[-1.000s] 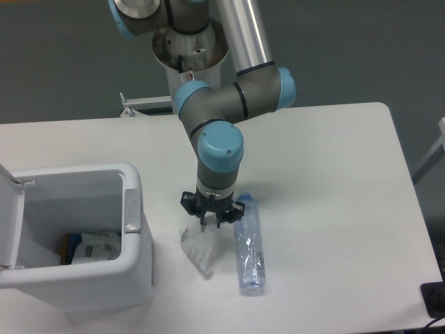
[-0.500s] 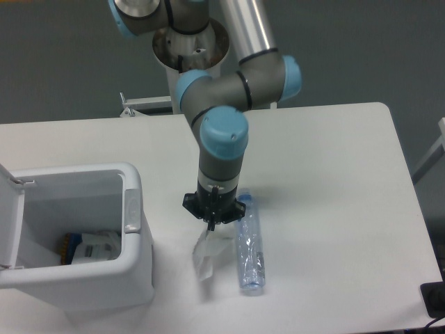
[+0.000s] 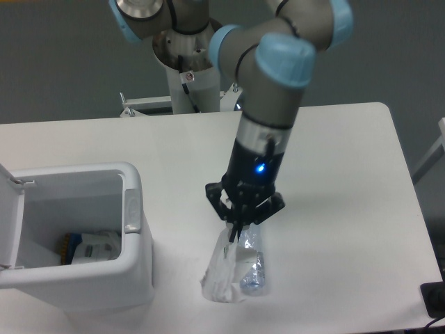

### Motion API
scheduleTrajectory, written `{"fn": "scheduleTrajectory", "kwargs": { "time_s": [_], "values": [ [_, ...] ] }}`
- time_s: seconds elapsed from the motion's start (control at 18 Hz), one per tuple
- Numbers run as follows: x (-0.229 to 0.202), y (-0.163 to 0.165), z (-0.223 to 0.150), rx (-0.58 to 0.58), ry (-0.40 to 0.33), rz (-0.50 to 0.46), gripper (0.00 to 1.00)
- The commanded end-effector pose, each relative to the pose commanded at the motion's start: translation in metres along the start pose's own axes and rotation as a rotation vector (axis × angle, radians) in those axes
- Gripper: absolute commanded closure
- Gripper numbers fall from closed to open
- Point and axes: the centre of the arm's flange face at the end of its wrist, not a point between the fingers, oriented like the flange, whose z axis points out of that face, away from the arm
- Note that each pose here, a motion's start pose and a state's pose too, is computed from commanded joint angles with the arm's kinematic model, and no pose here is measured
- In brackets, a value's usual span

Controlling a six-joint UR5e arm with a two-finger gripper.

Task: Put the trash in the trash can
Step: 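Carry the wrapper over the white bin and open the gripper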

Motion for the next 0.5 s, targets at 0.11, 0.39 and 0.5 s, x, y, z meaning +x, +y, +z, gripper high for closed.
{"fn": "scheduleTrajectory", "kwargs": {
  "time_s": [0.11,0.39,0.5],
  "values": [
    [0.036,-0.006,-0.035,0.058,0.034,-0.050,1.00],
    [0.138,0.006,-0.058,0.072,0.101,0.008,1.00],
    [0.164,0.014,-0.041,0.040,0.136,0.038,1.00]
  ]
}}
